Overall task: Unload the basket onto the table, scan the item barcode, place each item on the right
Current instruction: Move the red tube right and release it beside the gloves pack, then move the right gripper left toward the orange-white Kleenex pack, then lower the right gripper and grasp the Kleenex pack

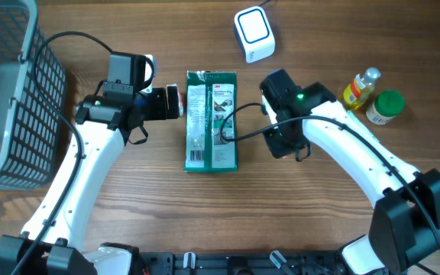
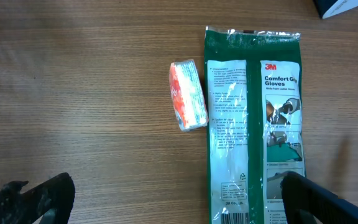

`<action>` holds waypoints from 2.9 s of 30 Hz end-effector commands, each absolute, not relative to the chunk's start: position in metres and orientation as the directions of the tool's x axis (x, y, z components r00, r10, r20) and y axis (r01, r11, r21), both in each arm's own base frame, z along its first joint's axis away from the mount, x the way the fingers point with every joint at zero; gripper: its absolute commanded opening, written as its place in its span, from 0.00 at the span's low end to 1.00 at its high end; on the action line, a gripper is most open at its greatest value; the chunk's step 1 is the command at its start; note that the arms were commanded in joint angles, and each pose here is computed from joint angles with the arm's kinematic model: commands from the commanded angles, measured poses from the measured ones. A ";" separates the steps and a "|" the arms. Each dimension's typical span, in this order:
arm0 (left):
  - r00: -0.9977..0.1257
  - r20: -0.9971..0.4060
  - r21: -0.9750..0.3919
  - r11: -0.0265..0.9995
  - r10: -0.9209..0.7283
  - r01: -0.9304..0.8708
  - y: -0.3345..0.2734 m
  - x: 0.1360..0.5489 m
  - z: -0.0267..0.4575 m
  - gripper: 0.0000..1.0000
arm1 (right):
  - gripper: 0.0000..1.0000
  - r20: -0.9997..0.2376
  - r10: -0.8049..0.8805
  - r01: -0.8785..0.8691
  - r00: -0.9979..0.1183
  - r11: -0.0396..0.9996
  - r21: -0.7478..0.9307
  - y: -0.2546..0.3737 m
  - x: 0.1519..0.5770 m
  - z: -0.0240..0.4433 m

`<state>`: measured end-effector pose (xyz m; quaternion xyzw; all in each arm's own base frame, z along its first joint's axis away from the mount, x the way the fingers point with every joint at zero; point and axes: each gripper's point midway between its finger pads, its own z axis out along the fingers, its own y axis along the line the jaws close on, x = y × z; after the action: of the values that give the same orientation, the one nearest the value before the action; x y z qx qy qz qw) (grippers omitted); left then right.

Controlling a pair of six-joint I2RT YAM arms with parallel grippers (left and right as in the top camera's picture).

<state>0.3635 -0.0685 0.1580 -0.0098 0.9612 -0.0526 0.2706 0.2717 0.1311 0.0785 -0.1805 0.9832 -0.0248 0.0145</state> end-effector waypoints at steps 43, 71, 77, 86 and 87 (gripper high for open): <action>-0.843 -0.536 -0.100 0.995 -0.047 0.008 -0.067 0.366 0.164 1.00 | 0.84 -0.370 -0.026 -0.169 -0.929 0.918 0.359 0.248 0.342 0.084; -0.647 -0.588 -0.242 0.868 -0.486 -0.433 0.066 0.389 0.180 1.00 | 0.88 -0.771 -0.132 -0.531 -0.623 0.795 0.293 0.366 0.384 0.154; -0.646 -0.588 -0.242 0.868 -0.486 -0.433 0.066 0.389 0.180 1.00 | 0.88 -0.859 -0.109 -0.528 -0.501 0.825 0.203 0.377 0.401 0.167; -0.646 -0.588 -0.242 0.868 -0.486 -0.433 0.066 0.389 0.180 1.00 | 0.80 -0.834 -0.140 -0.529 -0.534 0.824 0.201 0.398 0.408 0.097; -0.647 -0.588 -0.242 0.868 -0.486 -0.433 0.066 0.389 0.180 1.00 | 0.80 -0.833 -0.144 -0.534 -0.534 0.822 0.200 0.401 0.408 0.088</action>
<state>0.3872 0.0657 0.1742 -0.2479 0.9108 -0.0342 0.3284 0.4059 0.3915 0.1118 -0.1926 0.8463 0.2296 0.4405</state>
